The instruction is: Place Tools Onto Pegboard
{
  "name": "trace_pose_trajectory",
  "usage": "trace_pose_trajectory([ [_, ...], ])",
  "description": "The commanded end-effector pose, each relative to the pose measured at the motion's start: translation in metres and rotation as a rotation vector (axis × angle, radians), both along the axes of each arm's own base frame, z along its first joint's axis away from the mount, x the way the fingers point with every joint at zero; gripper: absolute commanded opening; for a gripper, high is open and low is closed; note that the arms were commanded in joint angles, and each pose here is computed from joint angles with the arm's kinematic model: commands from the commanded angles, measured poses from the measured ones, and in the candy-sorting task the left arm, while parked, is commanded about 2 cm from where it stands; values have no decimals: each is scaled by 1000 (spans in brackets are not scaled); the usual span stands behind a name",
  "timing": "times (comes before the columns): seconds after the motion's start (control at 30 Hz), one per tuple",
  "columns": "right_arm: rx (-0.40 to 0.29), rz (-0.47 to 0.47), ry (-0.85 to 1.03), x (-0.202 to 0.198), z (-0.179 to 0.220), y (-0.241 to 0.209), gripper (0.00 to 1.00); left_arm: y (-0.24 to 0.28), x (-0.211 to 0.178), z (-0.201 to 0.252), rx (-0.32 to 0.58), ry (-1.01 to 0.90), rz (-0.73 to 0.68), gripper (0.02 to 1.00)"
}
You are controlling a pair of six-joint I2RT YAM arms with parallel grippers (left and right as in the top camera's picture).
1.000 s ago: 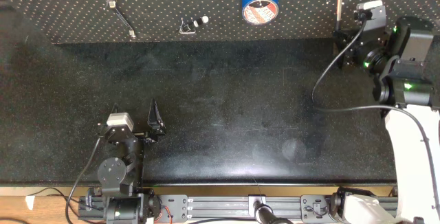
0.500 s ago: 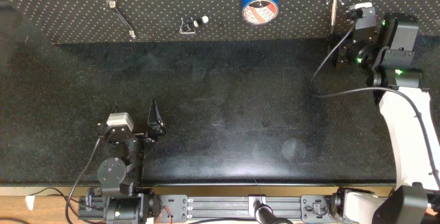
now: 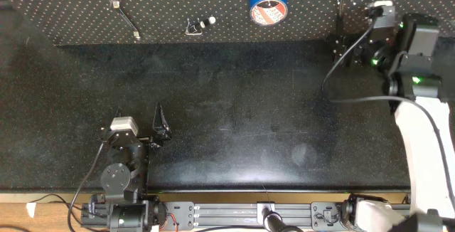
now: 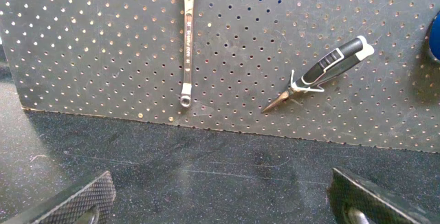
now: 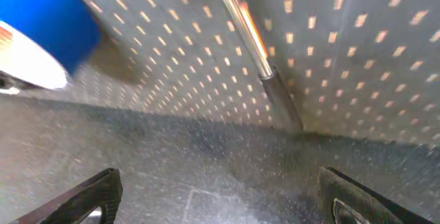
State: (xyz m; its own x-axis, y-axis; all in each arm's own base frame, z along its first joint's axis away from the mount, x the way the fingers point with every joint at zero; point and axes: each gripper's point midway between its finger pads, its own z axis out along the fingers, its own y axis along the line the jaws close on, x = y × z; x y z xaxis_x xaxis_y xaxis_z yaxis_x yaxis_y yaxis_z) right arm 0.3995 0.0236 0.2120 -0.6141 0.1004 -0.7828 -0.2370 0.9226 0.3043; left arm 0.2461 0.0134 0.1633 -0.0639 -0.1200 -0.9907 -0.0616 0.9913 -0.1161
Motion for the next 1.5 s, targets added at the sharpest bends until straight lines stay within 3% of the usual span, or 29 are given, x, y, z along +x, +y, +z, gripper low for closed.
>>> trace_pose_trajectory([
  [0.03, 11, 25, -129, -16, 52, 17, 928, -1, 0, -12, 11, 27, -6, 996],
  [0.07, 1, 25, -152, -19, 60, 20, 925, -1, 0, -12, 11, 27, -6, 996],
  [0.17, -138, -101, -230, -40, 86, 10, 925, -1, 0, -12, 11, 27, -6, 996],
  [0.23, -193, -183, -259, -51, 94, 0, 928, -1, 0, -12, 11, 27, -6, 996],
  [0.4, -170, -174, -446, -96, 96, 9, 928, -1, 0, -12, 11, 27, -7, 998],
  [0.57, -109, -207, -663, -132, 65, 7, 928, -1, 0, -12, 11, 27, -6, 996],
  [0.77, -83, -224, -716, -151, 6, 5, 928, -1, 0, -12, 11, 27, -6, 996],
  [0.87, -102, -275, -712, -151, -15, -4, 930, -1, 0, -12, 11, 27, -7, 996],
  [0.93, -153, -335, -729, -153, -13, -17, 930, -1, 0, -12, 11, 27, -7, 996],
  [1.1, -253, -316, -572, -153, -55, -22, 930, -1, 0, -12, 11, 27, -6, 996],
  [1.5, -265, -341, -569, -153, -55, -29, 930, -1, 0, -12, 11, 27, -7, 996],
])
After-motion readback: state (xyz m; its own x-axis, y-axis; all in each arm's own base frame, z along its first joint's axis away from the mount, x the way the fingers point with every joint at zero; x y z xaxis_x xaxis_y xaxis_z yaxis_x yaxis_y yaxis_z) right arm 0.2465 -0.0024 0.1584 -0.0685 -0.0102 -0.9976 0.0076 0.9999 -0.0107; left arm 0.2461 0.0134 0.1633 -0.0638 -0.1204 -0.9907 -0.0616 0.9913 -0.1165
